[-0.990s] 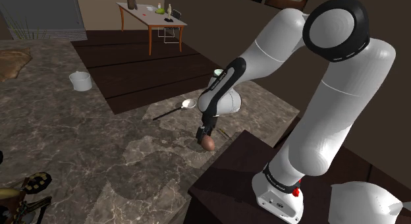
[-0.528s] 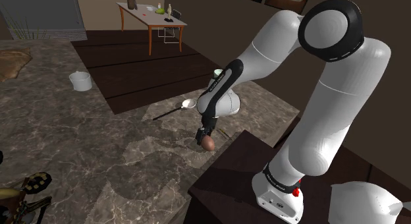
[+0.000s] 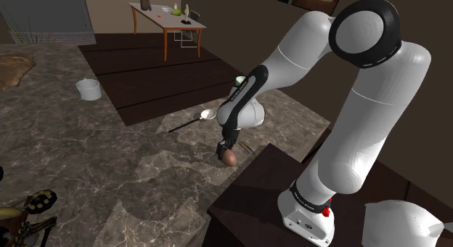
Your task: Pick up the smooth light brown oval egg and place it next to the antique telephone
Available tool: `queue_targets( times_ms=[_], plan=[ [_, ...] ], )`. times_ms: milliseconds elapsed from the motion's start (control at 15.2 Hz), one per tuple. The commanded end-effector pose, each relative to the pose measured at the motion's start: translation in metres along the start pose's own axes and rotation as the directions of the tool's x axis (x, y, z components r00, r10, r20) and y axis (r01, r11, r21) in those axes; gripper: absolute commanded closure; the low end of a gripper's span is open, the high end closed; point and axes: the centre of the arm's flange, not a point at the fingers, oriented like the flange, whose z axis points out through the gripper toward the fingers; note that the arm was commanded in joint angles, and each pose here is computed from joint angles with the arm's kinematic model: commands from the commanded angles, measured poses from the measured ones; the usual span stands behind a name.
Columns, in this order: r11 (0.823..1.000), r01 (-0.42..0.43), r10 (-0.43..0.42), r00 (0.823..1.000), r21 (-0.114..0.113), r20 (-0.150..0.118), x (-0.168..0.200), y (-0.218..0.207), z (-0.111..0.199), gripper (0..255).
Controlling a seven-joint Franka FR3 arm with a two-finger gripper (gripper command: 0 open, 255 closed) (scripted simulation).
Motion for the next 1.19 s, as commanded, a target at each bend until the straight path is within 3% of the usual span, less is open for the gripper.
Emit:
queue_targets(
  times_ms=[0, 132, 1122],
  plan=[
    [1.0, -0.001, 0.001, 1.0, 0.0, 0.001, 0.0, 0.0, 0.0, 255],
    [1.0, -0.001, 0.001, 1.0, 0.0, 0.001, -0.001, 0.0, 0.001, 255],
    [1.0, -0.001, 0.001, 1.0, 0.0, 0.001, -0.008, -0.014, -0.077, 255]
  ],
)
